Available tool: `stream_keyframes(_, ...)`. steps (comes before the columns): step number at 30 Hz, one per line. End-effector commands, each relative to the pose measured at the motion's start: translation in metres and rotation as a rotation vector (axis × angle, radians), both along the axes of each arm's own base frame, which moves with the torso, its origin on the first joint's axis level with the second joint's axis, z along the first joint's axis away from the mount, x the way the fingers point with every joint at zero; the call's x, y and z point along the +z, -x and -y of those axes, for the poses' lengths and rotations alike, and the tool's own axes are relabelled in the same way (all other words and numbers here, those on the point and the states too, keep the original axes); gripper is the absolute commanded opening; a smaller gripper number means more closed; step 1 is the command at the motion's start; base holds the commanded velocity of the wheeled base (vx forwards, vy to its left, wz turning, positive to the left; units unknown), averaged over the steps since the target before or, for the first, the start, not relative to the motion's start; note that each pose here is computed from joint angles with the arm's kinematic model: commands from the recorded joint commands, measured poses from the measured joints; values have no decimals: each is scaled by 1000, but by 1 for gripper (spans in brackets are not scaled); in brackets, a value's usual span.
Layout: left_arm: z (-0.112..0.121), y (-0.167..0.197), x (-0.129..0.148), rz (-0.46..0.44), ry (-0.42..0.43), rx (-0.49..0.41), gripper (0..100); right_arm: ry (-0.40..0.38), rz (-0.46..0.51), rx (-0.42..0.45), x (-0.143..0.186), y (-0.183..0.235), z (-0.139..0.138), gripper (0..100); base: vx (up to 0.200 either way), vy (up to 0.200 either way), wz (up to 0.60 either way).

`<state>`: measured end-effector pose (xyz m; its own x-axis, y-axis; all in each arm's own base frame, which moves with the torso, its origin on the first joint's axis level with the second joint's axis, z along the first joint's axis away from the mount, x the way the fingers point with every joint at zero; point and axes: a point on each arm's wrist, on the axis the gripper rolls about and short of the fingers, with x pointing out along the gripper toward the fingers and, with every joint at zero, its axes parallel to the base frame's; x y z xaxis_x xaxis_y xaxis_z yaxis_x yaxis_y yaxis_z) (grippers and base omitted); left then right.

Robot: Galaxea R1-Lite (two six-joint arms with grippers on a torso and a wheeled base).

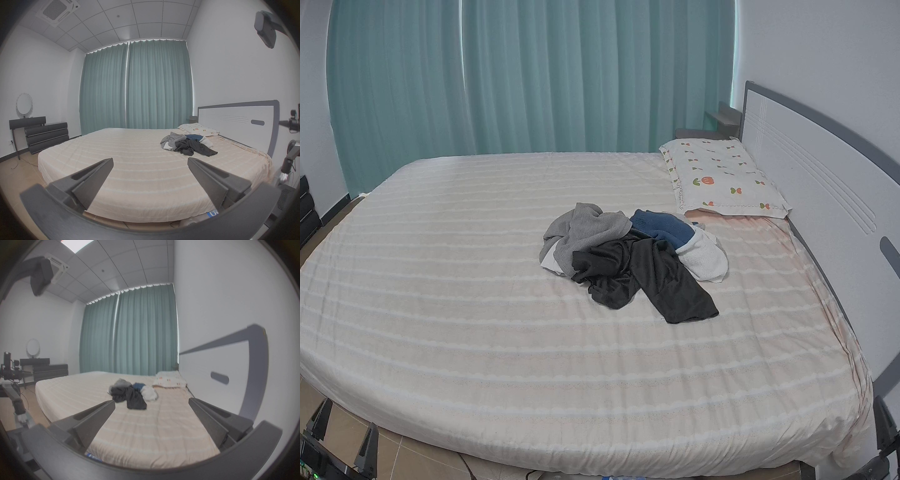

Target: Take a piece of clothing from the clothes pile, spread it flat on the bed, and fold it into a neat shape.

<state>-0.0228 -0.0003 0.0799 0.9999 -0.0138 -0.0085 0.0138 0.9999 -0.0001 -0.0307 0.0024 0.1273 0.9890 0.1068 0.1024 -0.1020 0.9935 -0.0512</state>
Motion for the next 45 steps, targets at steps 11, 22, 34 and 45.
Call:
stream_keyframes(11,0,0,-4,2,5,8,100,-60,-616,199,16,-167,-21,100,0,0,0)
stream_keyframes(22,0,0,-4,2,3,5,100,-228,-692,85,-40,-329,-47,100,0,0,0)
stream_keyframes(34,0,0,-4,2,2,2,100,-299,-709,-43,-113,-437,-69,100,0,0,0)
stream_keyframes(45,0,0,-4,-1,0,-2,100,-404,-700,-98,-164,-480,-107,100,0,0,0)
